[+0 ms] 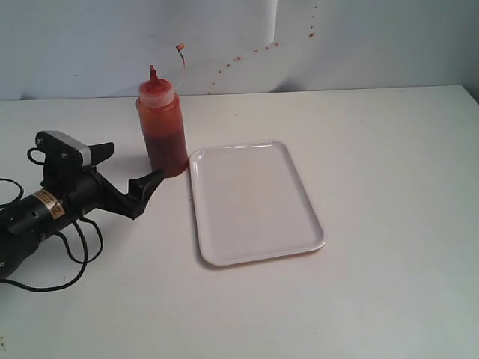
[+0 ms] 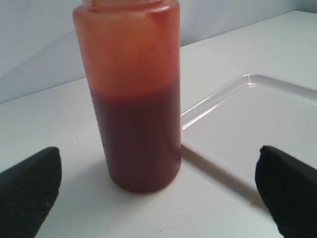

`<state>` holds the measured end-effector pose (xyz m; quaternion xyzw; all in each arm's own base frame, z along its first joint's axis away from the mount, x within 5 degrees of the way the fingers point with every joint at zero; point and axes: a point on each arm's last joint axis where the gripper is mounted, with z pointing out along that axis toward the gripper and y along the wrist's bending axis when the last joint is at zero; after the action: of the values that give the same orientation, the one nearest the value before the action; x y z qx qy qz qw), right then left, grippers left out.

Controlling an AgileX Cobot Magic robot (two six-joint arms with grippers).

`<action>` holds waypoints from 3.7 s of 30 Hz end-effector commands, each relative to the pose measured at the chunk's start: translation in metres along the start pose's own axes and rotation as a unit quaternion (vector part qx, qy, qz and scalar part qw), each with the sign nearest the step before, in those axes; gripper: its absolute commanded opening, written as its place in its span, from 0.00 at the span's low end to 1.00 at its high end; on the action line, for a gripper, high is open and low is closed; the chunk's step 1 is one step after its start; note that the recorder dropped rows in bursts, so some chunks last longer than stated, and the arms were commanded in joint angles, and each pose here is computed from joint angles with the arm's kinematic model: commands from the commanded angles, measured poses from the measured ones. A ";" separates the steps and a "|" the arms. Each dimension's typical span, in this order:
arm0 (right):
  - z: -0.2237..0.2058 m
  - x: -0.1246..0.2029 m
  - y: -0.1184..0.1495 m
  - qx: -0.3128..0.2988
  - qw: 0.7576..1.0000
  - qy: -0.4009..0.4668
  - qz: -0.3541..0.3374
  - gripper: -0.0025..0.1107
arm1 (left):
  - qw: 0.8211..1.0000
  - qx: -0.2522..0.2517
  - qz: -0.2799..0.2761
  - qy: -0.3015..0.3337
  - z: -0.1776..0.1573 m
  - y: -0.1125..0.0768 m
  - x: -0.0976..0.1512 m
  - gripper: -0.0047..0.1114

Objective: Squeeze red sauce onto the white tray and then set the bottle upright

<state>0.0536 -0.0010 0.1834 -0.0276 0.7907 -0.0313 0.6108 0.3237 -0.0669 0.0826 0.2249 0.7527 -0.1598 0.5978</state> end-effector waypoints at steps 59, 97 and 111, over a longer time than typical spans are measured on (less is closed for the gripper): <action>0.000 0.001 0.000 -0.002 1.000 0.000 0.003 0.02 | 0.998 0.043 0.026 -0.048 0.104 0.037 0.040 0.92; 0.000 0.001 0.000 -0.002 1.000 0.000 0.003 0.02 | 0.989 0.028 0.112 -0.088 0.038 0.018 -0.044 0.04; 0.000 0.001 0.000 -0.002 1.000 0.000 0.003 0.02 | 0.973 0.130 0.173 -0.080 0.029 -0.003 -0.045 0.04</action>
<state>0.0536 -0.0010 0.1834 -0.0276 0.7907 -0.0313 0.6108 0.3540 -0.0904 0.1068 0.4225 0.6489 -0.1617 0.6118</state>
